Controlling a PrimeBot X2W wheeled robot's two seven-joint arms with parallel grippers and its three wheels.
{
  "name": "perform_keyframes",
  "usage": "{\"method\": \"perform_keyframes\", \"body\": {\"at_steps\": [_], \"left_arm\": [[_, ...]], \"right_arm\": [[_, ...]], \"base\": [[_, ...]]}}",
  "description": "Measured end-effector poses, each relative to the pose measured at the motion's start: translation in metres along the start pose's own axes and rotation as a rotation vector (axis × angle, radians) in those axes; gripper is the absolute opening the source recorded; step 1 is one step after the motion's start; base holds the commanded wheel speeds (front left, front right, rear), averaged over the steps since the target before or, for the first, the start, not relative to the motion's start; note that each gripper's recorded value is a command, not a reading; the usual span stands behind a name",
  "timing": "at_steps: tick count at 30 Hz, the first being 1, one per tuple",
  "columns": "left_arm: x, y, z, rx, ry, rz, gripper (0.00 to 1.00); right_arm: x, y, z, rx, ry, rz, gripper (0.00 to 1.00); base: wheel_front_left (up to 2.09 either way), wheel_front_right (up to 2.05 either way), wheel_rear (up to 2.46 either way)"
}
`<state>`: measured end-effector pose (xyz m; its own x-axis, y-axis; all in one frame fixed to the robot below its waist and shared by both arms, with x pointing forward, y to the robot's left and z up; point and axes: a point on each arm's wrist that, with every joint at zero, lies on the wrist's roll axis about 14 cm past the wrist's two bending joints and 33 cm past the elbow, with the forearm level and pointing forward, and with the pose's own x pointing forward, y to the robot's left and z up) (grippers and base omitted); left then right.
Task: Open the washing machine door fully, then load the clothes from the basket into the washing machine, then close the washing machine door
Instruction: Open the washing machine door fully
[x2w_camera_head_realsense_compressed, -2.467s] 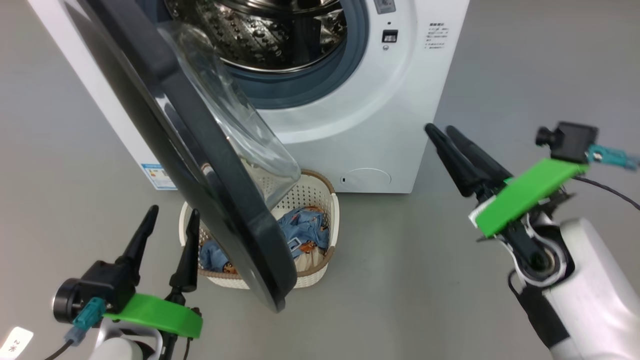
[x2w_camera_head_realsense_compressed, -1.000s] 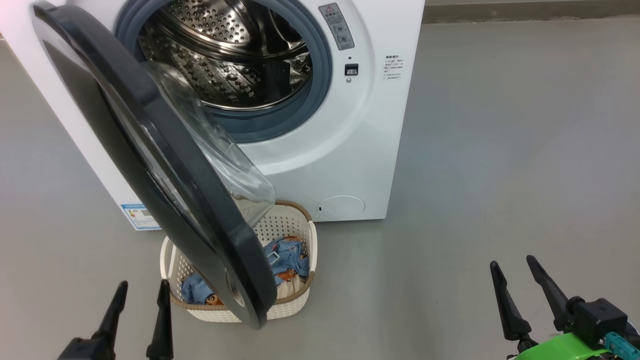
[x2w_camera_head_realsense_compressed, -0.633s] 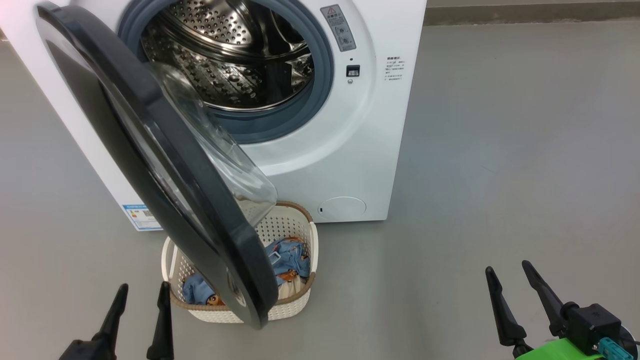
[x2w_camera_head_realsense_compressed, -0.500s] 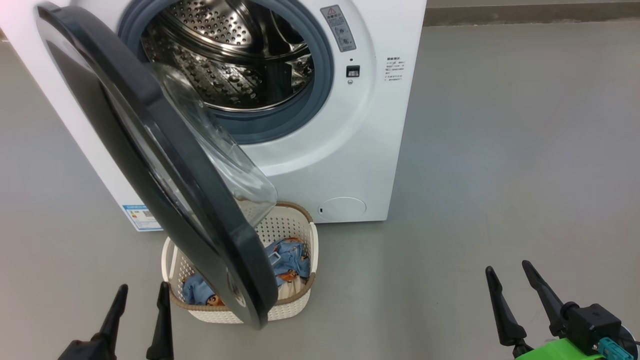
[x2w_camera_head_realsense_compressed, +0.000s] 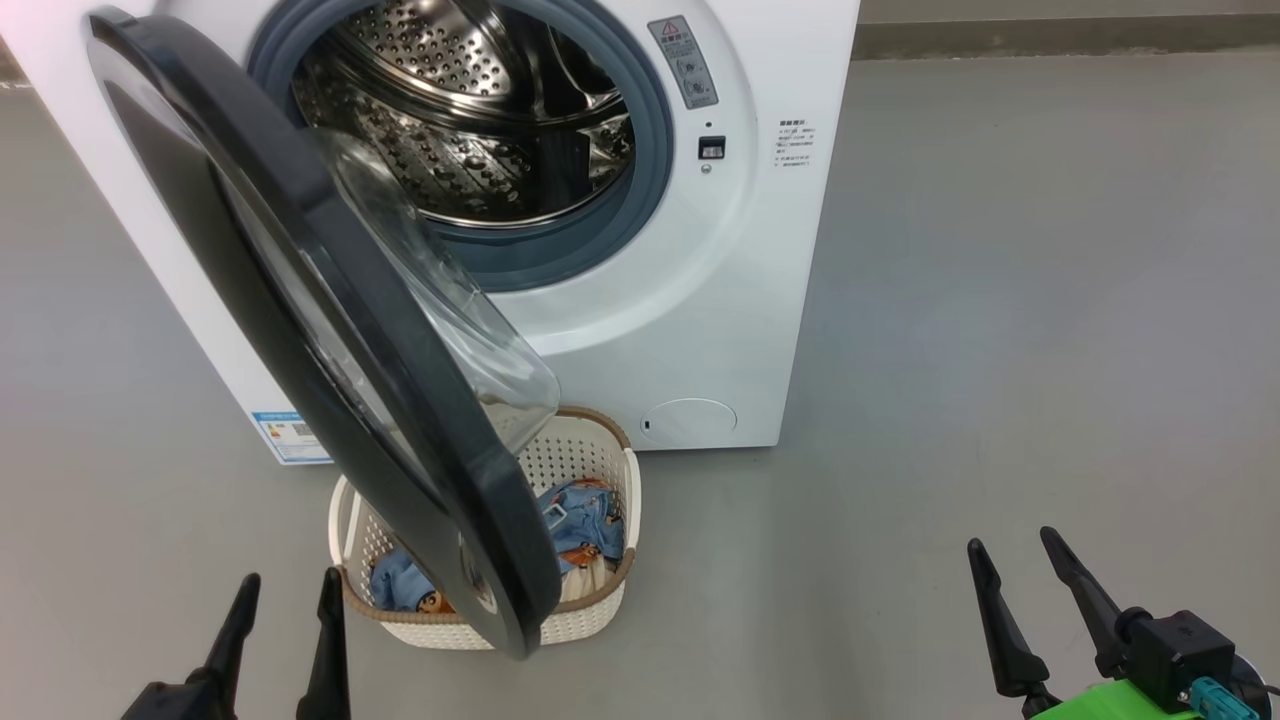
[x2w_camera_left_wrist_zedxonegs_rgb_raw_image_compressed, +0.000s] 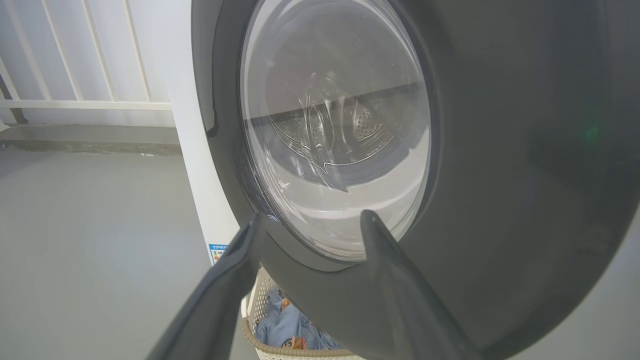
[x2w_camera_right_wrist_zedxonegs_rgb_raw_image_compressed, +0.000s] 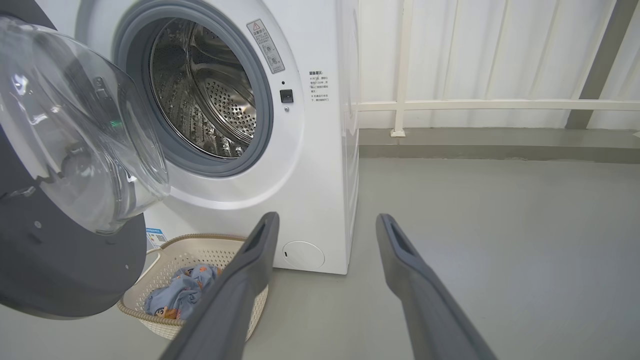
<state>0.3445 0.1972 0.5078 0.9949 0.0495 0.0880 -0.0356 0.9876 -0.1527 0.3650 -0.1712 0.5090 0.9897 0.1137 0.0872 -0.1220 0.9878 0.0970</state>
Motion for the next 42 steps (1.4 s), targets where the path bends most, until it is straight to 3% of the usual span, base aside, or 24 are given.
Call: {"method": "perform_keyframes", "body": {"at_steps": [14, 16, 25, 32, 36, 42], "left_arm": [[0.0, 0.0, -0.005, -0.001, 0.017, 0.0, 1.0], [-0.001, 0.001, -0.009, -0.002, 0.028, 0.001, 0.02], [0.004, 0.002, 0.015, -0.012, -0.047, 0.0, 0.0], [0.025, -0.016, 0.112, 0.017, -0.35, -0.059, 0.0], [0.028, -0.035, 0.154, 0.028, -0.482, -0.123, 0.0], [0.021, -0.115, 0.206, 0.017, -0.626, -0.382, 0.0]], "right_arm": [[0.0, -0.001, -0.006, -0.007, 0.018, -0.001, 1.0], [0.0, 0.0, -0.006, -0.006, 0.02, 0.0, 1.0], [0.001, 0.002, -0.007, -0.003, 0.022, 0.006, 1.0], [0.001, -0.001, -0.003, -0.005, 0.009, -0.007, 1.0], [0.0, -0.007, -0.001, -0.014, 0.004, -0.021, 1.0], [-0.001, -0.007, 0.0, -0.01, 0.002, -0.027, 1.0]], "base": [[0.0, 0.0, 0.0], [0.0, 0.0, 0.0], [0.0, 0.0, 0.0], [0.0, 0.0, 0.0], [0.0, 0.0, 0.0], [0.0, 0.0, 0.0]]}}
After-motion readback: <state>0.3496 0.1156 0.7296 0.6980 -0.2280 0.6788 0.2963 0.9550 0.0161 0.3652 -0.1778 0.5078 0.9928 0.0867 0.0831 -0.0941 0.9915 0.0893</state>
